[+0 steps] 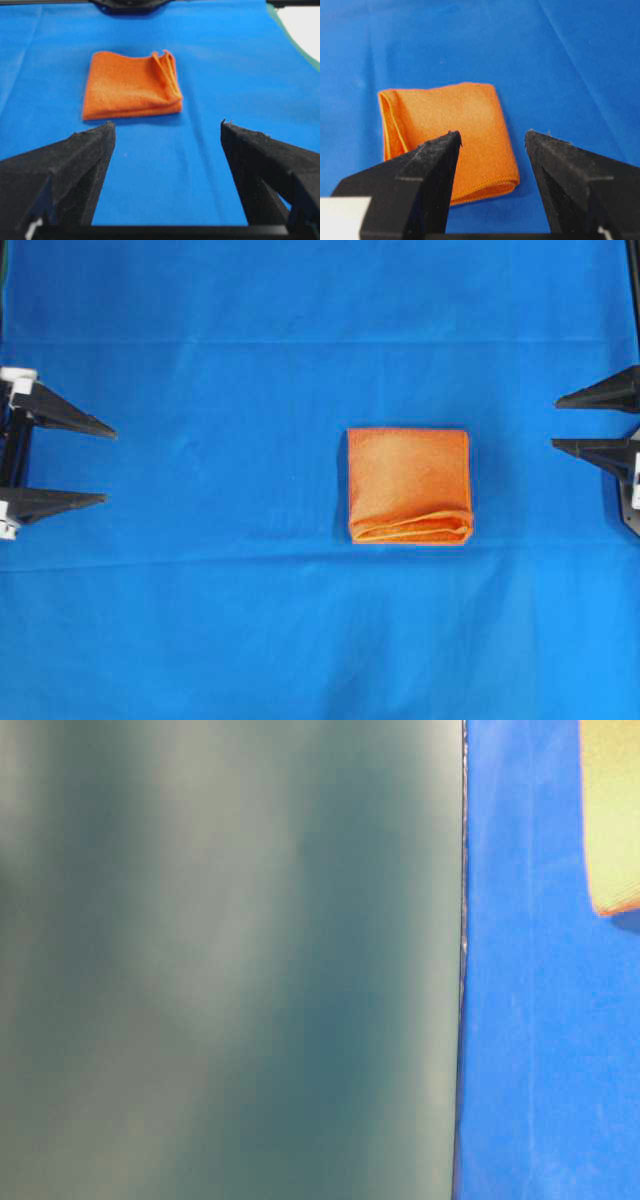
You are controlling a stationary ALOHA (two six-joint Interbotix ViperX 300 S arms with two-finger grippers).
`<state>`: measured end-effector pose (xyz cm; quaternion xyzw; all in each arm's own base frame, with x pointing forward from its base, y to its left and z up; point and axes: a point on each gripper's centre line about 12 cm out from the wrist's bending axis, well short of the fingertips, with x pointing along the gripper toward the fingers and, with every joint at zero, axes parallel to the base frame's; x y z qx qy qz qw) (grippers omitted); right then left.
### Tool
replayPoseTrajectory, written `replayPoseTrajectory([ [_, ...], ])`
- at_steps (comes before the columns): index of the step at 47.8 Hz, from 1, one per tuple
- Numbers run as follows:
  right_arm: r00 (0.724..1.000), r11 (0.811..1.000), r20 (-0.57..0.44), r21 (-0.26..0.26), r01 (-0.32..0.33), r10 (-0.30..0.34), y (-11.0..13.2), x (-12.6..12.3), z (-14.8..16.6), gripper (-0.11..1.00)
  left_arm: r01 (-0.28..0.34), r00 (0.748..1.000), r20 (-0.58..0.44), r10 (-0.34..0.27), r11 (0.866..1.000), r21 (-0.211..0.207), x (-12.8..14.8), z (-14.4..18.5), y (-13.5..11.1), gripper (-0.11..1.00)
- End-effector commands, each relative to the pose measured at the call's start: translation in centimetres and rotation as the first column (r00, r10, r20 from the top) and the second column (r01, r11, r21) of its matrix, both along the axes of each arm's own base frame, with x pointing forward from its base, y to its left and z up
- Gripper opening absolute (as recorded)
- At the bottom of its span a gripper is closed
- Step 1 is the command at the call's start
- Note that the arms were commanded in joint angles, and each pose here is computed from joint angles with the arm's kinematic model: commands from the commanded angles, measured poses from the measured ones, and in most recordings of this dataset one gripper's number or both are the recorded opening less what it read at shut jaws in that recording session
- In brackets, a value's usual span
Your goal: Fold the orange towel.
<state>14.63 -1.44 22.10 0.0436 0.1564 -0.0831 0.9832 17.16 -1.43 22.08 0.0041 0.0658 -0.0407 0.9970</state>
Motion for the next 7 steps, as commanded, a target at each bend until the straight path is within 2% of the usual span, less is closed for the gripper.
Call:
replayPoseTrajectory([
  [1, 1.0, 1.0, 0.011, 0.0, -0.007, 0.007, 0.08, 0.2, 0.41, 0.6, 0.001, 1.0, 0.017, -0.001, 1.0, 0.003, -0.41, 0.1, 0.03, 0.81],
  [7, 1.0, 1.0, 0.009, 0.001, -0.005, 0.005, 0.07, 0.21, 0.38, 0.6, 0.002, 1.0, 0.01, -0.002, 1.0, 0.003, -0.52, -0.09, 0.03, 0.81],
])
